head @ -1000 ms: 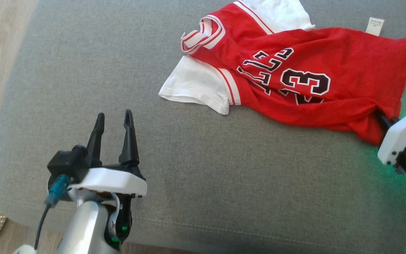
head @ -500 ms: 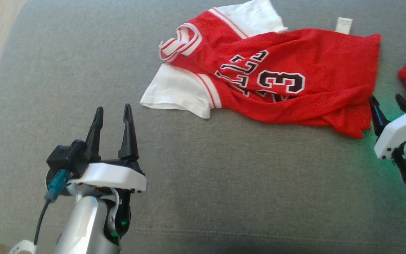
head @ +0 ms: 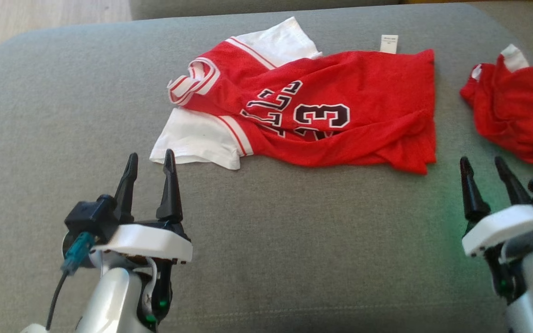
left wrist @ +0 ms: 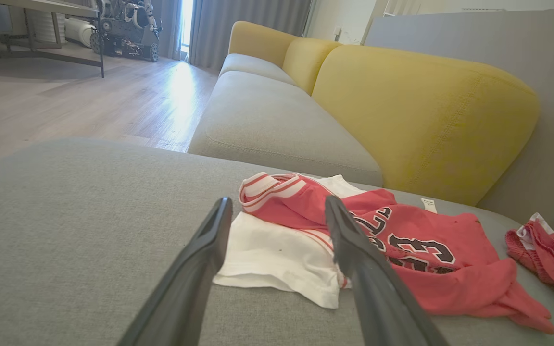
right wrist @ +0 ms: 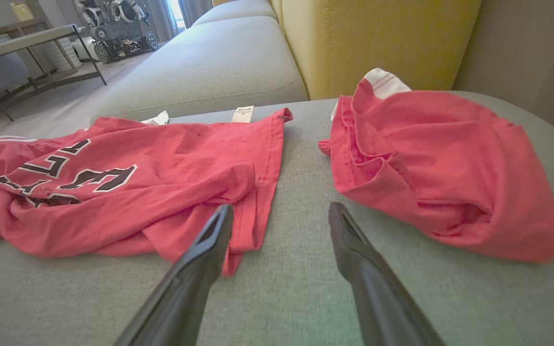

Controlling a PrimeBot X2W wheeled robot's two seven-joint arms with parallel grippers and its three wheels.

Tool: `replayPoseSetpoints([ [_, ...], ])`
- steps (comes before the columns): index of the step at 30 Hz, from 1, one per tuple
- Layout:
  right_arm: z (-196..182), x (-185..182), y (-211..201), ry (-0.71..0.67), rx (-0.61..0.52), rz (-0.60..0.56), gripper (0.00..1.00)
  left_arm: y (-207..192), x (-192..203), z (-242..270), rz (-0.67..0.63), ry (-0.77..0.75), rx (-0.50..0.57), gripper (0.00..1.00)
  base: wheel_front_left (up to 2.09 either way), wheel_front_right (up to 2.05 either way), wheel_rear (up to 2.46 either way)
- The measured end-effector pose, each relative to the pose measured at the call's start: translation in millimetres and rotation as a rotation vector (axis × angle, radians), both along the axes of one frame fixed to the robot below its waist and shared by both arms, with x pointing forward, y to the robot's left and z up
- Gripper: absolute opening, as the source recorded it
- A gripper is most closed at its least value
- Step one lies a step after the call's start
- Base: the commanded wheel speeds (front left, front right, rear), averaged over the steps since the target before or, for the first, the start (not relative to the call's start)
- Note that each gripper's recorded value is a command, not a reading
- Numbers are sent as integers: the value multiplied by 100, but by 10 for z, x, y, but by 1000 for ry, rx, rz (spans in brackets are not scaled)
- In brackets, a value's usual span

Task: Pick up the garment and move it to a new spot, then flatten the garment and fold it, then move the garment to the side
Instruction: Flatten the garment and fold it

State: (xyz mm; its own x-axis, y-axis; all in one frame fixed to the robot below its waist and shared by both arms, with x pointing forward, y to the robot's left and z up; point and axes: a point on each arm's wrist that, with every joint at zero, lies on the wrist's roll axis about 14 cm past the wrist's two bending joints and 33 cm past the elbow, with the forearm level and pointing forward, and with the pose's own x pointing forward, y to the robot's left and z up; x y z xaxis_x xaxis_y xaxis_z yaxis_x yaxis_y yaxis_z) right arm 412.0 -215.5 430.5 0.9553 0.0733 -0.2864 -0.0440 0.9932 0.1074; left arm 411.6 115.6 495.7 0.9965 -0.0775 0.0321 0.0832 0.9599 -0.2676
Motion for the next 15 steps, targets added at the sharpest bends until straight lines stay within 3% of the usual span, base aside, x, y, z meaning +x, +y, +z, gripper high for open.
replayPoseSetpoints([
  [15,122,-70,235,-66,2,31,100,-68,13,-43,-21,10,7,100,0,0,0],
])
